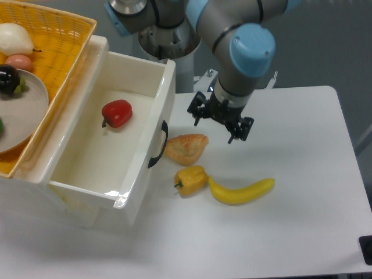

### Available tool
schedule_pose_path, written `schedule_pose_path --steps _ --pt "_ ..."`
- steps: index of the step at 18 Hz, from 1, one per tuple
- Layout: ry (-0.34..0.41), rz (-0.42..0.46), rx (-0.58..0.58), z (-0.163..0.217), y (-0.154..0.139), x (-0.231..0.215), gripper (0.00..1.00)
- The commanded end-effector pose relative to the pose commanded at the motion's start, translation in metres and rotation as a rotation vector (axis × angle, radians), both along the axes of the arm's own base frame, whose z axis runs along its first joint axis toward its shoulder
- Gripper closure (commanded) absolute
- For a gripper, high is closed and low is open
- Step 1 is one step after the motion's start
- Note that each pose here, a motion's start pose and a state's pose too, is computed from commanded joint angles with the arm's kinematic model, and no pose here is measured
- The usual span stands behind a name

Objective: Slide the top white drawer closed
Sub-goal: 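Raise the gripper away from the open drawer and swing it outward, then lower the gripper beside the drawer front near its black handle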

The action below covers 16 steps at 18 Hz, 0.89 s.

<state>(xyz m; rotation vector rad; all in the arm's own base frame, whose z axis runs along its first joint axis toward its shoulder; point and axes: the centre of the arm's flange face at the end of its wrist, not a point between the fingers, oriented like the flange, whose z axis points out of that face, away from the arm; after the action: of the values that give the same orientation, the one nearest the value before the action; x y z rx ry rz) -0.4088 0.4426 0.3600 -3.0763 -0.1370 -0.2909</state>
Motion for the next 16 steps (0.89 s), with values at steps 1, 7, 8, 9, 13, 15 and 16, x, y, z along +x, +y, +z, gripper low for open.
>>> schedule_pose_path --steps 1,7,8,9,13,15,16 --pt "-0.007 0.012 -0.004 -0.006 0.002 -0.003 0.0" --pt "-0.072 0.018 0.025 -0.041 0.02 -0.01 0.0" --pt "-0.083 0.02 0.033 -0.044 0.022 -0.01 0.0" --pt "-0.087 0.016 0.03 -0.048 0.025 -0.009 0.0" --pt "-0.105 -0.011 0.014 -0.063 0.042 -0.002 0.0" --pt "-0.109 -0.014 0.014 -0.065 0.043 0.0 0.0" --pt "-0.114 -0.011 0.009 -0.068 0.043 0.0 0.0"
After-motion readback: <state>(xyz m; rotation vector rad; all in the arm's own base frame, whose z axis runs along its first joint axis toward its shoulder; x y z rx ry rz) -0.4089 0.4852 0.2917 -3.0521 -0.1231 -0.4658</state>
